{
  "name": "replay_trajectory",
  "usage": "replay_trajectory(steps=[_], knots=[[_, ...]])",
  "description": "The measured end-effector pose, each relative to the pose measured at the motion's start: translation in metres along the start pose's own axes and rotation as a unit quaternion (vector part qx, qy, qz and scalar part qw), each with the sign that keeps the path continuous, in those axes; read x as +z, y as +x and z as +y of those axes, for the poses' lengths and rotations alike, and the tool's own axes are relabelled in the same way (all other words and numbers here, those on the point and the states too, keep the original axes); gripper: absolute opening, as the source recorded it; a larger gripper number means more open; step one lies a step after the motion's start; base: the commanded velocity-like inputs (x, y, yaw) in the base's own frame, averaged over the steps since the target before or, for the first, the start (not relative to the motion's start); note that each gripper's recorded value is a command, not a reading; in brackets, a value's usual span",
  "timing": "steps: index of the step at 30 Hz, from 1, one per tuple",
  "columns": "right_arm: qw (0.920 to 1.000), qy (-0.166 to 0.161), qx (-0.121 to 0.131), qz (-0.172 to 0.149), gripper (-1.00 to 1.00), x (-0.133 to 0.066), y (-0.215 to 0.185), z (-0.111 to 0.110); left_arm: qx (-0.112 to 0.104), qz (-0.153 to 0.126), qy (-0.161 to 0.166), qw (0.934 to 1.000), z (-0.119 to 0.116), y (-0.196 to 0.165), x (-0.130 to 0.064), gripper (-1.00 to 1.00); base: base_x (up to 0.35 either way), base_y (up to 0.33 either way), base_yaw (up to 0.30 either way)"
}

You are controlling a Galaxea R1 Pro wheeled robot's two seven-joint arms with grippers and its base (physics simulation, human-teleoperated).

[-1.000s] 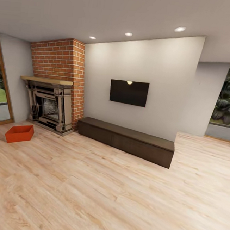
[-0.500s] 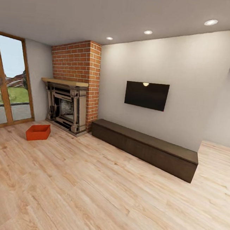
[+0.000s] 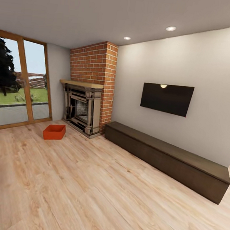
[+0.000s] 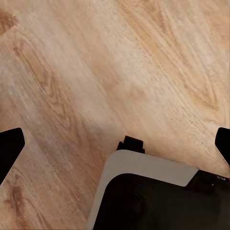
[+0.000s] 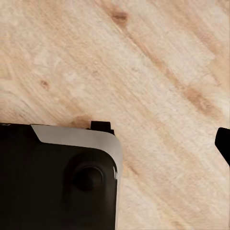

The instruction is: Move the two storage containers from the living room to the garage. In the garage, place one container on the floor and stack the other container on top of it (either order is fine).

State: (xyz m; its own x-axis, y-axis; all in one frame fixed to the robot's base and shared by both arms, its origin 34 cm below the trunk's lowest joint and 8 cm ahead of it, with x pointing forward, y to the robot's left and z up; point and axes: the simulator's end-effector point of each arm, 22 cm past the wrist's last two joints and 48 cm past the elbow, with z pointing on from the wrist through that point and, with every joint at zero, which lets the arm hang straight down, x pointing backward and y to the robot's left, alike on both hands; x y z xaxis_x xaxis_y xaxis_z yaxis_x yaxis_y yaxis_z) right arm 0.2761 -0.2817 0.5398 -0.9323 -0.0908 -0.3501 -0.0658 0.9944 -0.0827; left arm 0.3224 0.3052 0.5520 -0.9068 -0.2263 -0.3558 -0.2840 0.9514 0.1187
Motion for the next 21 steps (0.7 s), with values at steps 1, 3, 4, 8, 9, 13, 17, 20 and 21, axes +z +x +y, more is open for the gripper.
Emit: replay_trajectory(steps=[1,3,4,8,9,13,17,20,21], knots=[[1.0,0.0,0.0,0.0,1.0,0.0,0.0,0.0001,0.0,0.0,0.0,1.0,0.0002,-0.0001,0.0,1.0,0.326,0.0,0.269],[1.0,0.0,0.0,0.0,1.0,0.0,-0.0001,-0.0004,0.0,0.0,-0.001,1.0,0.0004,0.0,0.0,1.0,0.326,0.0,0.269],[1.0,0.0,0.0,0.0,1.0,0.0,-0.0002,-0.0004,0.0,0.0,-0.001,1.0,0.0008,0.0,0.0001,1.0,0.326,0.0,0.269],[1.0,0.001,0.001,-0.001,1.0,0.0,-0.0002,-0.0009,0.0,0.001,0.0,1.0,0.0002,0.0003,0.0,1.0,0.326,0.0,0.269],[1.0,0.001,0.002,-0.001,1.0,0.0,-0.0002,-0.0012,0.0,0.001,0.0,1.0,0.0002,0.0003,0.0,1.0,0.326,0.0,0.269],[1.0,0.002,0.005,0.0,1.0,0.0,-0.0002,-0.0011,-0.001,0.001,-0.001,1.0,0.001,0.0003,0.0001,1.0,0.326,0.0,0.269],[1.0,0.003,0.007,0.0,1.0,0.0,-0.0001,-0.0021,-0.001,0.0,-0.001,1.0,0.0006,0.0002,0.0001,1.0,0.326,0.0,0.269],[1.0,0.003,0.008,0.0,1.0,0.0,-0.0001,-0.0019,-0.001,0.0,-0.001,1.0,0.0005,0.0001,0.0,1.0,0.326,0.0,0.269],[1.0,0.003,0.008,0.0,1.0,0.0,-0.0001,-0.0018,-0.001,0.0,-0.001,1.0,0.0004,0.0002,0.0001,1.0,0.326,0.0,0.269]])
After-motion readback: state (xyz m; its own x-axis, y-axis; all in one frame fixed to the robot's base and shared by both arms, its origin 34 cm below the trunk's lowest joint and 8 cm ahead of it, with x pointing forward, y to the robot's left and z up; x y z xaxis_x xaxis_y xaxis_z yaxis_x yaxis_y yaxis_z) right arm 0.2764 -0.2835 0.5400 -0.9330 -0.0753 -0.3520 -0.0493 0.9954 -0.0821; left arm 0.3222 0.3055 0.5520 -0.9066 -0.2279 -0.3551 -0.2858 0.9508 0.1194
